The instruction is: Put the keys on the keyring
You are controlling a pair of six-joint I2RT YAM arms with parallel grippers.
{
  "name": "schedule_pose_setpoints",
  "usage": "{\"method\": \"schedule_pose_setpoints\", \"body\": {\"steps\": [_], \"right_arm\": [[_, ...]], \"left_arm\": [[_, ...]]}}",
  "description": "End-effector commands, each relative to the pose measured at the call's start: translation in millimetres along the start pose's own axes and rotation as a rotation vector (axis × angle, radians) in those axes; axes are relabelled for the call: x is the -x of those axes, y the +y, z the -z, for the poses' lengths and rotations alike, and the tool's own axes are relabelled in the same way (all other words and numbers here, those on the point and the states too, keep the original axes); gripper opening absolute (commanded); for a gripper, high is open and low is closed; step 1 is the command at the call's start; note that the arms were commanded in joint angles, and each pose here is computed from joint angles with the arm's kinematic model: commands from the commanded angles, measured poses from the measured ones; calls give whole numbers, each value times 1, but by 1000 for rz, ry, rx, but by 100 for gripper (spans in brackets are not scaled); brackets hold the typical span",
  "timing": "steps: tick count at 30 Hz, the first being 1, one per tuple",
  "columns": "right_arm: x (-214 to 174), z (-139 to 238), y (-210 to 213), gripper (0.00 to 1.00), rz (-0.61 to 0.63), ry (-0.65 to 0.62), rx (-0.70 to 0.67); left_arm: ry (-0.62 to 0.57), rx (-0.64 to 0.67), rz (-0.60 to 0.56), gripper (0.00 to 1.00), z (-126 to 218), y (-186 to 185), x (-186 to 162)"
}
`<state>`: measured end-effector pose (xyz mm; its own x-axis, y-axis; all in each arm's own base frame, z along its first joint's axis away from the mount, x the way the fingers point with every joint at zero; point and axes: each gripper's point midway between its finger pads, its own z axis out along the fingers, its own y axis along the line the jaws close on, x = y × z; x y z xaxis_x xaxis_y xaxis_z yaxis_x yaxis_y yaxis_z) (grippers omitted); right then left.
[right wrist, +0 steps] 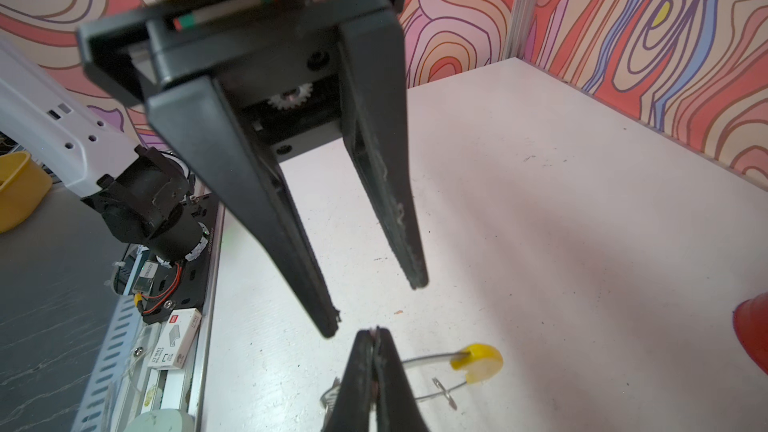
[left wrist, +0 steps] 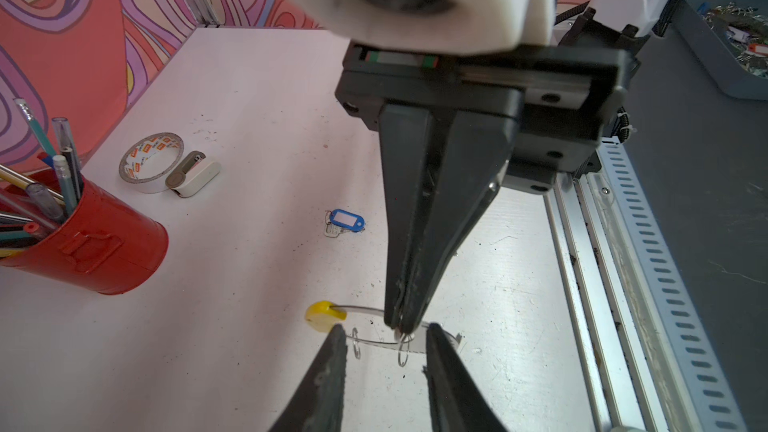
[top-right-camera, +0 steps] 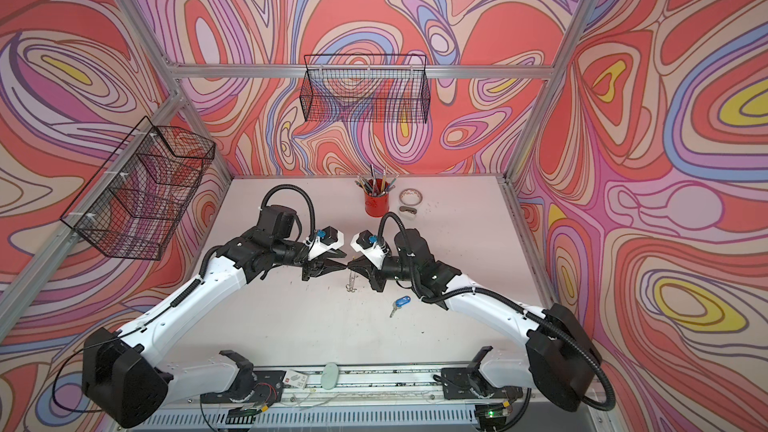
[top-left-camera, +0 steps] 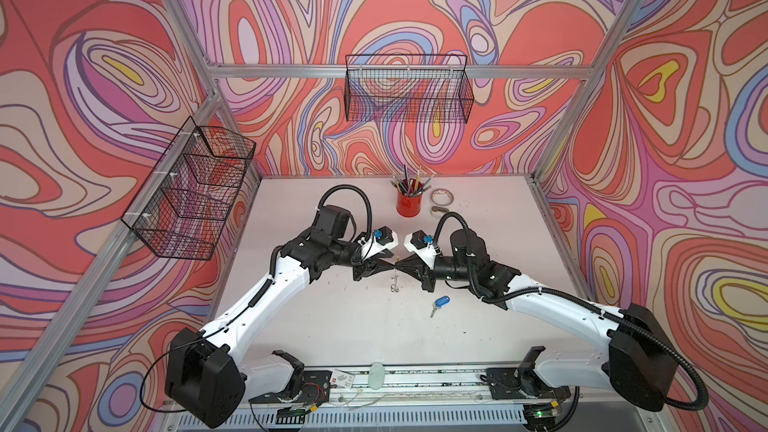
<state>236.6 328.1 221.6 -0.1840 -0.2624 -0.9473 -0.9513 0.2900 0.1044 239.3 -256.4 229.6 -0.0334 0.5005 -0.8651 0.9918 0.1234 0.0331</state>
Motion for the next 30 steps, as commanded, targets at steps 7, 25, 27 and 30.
{"method": "schedule_pose_setpoints", "body": {"steps": [7,25,27,30], "right_arm": [[15,9,3,0,32,-51,20],[12,3,5,0,5,-55,59],[11,2,5,0,5,-52,59],[7,1,5,0,5,-38,61]], "left_arm": [[-5,-50,-14,33,-2,-4,3],[-42,-82,11,18,-11,-2,8],[-53,-91,12,17,-12,-4,11],[-78,-102,21,14,-12,-5,17]]}}
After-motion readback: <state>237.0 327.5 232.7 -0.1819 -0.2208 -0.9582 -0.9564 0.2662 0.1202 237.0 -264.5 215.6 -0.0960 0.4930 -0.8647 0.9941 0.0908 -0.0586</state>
